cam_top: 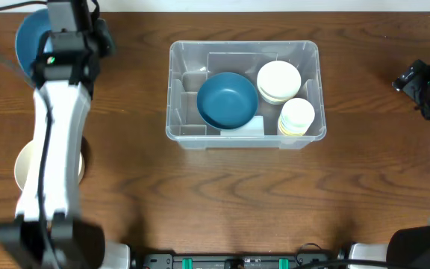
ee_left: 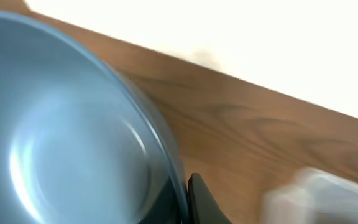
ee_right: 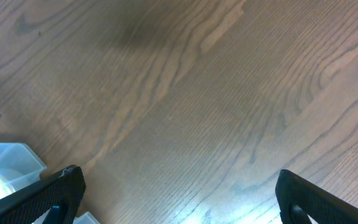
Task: Pack container
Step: 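Grasp the second blue bowl and carry it toward the container, then lower the blue bowl into the first blue bowl and release, then move the left gripper to the cream bowl and grasp its rim, then carry the cream bowl into the blue bowls and release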
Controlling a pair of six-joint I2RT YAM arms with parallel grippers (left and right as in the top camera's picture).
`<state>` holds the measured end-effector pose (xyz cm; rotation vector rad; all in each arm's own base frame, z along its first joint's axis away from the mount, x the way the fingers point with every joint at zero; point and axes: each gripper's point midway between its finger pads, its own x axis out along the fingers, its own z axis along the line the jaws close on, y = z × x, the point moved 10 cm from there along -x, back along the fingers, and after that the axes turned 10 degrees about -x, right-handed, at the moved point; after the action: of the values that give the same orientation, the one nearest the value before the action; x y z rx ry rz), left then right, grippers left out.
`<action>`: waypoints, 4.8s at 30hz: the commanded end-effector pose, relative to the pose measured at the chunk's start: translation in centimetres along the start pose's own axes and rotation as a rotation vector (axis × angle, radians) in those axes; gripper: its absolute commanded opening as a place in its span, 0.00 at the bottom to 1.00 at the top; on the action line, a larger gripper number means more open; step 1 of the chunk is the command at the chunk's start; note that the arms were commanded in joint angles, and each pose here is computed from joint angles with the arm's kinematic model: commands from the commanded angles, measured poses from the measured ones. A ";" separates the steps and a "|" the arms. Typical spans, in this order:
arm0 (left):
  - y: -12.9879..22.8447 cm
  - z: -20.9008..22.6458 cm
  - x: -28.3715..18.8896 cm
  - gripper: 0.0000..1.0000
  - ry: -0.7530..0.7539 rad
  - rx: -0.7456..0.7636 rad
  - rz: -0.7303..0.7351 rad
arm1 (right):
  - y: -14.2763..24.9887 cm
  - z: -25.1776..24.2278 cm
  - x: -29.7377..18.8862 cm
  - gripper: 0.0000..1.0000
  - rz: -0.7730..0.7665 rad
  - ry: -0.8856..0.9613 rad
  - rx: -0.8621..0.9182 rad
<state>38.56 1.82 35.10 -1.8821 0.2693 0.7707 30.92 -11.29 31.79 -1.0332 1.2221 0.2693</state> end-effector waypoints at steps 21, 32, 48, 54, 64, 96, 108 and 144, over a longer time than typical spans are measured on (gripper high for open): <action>15.5 -15.4 -4.9 0.06 0.580 0.687 0.464 | -0.3 -0.2 -0.2 0.99 -0.013 0.010 -0.005; 21.3 -18.1 -0.3 0.06 0.570 0.769 0.583 | -0.3 -0.2 -0.2 0.99 -0.013 0.010 -0.005; 18.9 -18.2 -1.7 0.72 0.491 0.726 0.458 | -0.3 -0.2 -0.2 0.99 -0.013 0.010 -0.005; 11.9 -13.7 -5.9 0.72 0.342 0.520 0.330 | -0.3 -0.2 -0.2 0.99 -0.013 0.010 -0.005; 6.4 1.9 -8.4 0.73 -0.286 0.005 0.341 | -0.3 -0.2 -0.2 0.99 -0.013 0.010 -0.005; 18.7 16.8 5.7 0.74 -0.562 -0.469 0.379 | -0.3 -0.2 -0.2 0.99 -0.013 0.010 -0.005; 18.9 16.8 6.6 0.06 -0.551 -0.473 0.380 | -0.3 -0.2 -0.2 0.99 -0.013 0.010 -0.005; 9.7 -8.5 -9.9 0.06 0.569 0.424 0.207 | -0.3 -0.2 -0.2 0.99 -0.013 0.010 -0.005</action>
<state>29.95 -8.49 35.76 -1.7830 0.8468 0.4021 30.93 -11.29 31.78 -1.0335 1.2226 0.2688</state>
